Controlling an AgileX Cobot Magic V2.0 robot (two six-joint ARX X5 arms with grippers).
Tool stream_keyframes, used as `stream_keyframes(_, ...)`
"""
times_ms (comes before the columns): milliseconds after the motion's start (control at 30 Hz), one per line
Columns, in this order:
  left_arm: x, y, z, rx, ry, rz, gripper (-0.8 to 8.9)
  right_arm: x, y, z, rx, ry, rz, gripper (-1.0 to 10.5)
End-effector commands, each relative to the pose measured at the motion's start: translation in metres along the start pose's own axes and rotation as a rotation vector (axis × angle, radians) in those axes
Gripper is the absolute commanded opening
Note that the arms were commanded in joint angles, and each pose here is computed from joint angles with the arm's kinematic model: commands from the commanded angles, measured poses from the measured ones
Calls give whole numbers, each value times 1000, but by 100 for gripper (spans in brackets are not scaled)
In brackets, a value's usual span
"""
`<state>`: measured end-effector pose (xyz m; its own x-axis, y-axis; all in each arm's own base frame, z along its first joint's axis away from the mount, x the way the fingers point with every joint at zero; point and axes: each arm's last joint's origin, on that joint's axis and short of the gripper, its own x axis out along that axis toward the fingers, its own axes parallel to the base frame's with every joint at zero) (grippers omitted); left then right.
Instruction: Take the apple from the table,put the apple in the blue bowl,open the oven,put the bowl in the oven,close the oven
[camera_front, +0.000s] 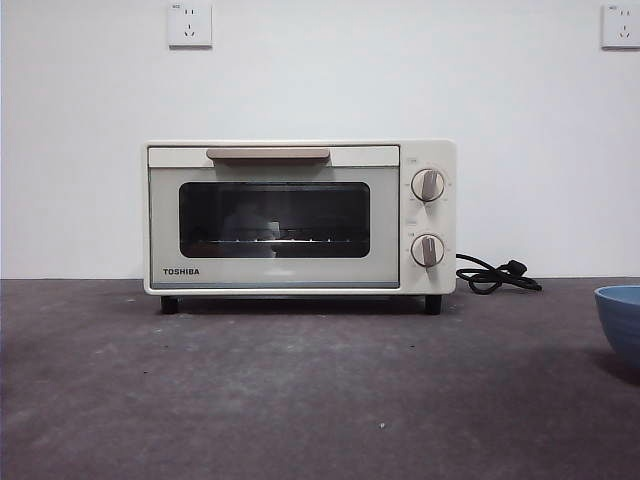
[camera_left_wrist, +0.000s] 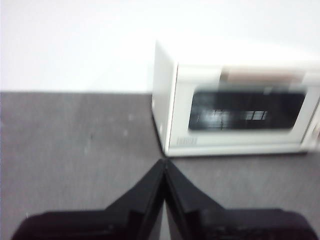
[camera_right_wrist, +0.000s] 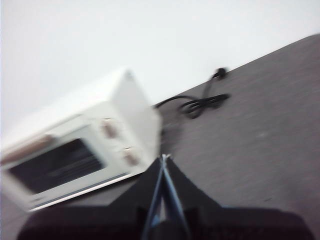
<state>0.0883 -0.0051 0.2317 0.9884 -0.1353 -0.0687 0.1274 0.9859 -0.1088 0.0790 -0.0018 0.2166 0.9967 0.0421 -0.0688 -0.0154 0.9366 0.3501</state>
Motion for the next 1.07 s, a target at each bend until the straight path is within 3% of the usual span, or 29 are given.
stream_keyframes(33,-10,-5,40,-62,9,1,-5,-12,15,30,128,32,66,-16)
stream_keyframes(200,-23,-13,102,-112,155,10,-6,-28,36,75,78,194,111,-13)
stream_keyframes(333,-28,-18,143,-110,332,26,-6,-35,50,110,-52,312,115,-12)
stream_keyframes(467,-26,-22,170,-41,426,-21,-6,-33,61,140,-165,419,110,-12)
stream_keyframes(700,-17,-26,180,-22,471,-156,-6,-13,73,164,-206,562,158,-12)
stream_keyframes(900,-9,-28,177,-11,528,-183,-6,10,80,162,-234,696,220,-12)
stream_keyframes(1067,-5,-31,173,-5,584,-221,-6,38,94,150,-270,807,325,-12)
